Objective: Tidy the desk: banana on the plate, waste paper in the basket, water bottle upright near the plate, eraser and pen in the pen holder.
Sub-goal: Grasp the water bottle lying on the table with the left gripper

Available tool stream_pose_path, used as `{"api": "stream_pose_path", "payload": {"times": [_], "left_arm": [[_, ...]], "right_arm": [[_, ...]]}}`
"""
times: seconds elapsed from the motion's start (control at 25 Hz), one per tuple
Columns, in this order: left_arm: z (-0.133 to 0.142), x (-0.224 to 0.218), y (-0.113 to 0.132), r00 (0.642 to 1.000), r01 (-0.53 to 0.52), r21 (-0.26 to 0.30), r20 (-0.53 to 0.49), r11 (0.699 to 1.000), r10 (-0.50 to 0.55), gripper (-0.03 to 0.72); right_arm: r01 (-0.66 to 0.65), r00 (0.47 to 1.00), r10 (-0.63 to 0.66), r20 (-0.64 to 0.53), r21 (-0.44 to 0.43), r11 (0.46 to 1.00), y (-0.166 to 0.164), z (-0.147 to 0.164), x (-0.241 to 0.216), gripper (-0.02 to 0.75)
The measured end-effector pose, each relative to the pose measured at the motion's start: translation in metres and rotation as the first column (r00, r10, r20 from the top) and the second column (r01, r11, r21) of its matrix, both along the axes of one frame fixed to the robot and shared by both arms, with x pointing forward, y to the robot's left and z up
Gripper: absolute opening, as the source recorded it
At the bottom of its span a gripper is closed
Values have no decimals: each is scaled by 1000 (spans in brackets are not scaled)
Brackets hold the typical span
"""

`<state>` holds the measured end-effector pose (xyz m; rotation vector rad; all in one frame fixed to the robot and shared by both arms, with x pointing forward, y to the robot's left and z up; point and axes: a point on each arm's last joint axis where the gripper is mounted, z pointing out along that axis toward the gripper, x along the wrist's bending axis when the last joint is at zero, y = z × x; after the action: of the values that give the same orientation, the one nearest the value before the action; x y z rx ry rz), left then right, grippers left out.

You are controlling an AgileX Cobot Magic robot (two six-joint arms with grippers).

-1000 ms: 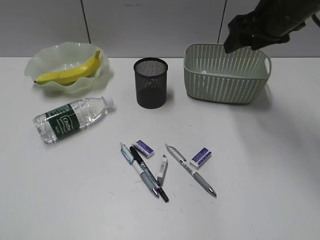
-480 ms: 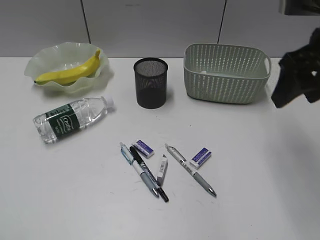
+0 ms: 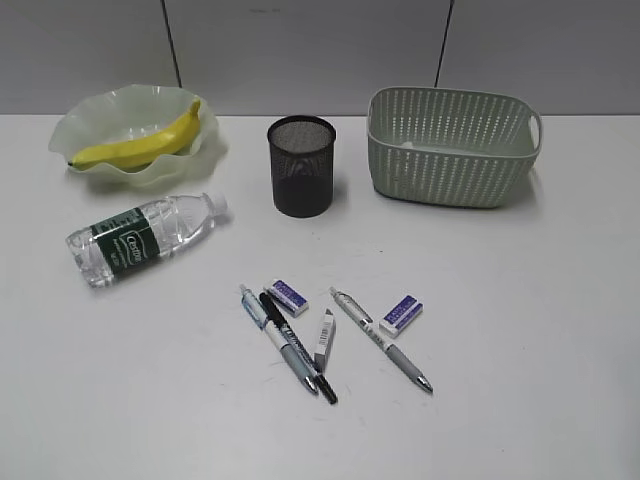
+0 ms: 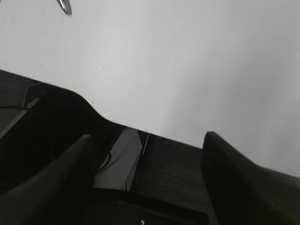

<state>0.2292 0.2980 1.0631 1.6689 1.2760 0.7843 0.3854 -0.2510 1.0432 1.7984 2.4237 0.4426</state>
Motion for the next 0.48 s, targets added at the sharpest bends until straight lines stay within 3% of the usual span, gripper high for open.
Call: {"api": "stream_pose_path", "payload": {"times": [0.28, 0.48], "left_arm": [[0, 0, 0, 1000, 0, 0, 0, 1000, 0, 335], [0, 0, 0, 1000, 0, 0, 0, 1000, 0, 335]], "right_arm": [[-23, 960, 6, 280, 58, 998, -18, 3, -71, 549], [-52, 847, -17, 532, 114, 992, -29, 11, -114, 549]]}}
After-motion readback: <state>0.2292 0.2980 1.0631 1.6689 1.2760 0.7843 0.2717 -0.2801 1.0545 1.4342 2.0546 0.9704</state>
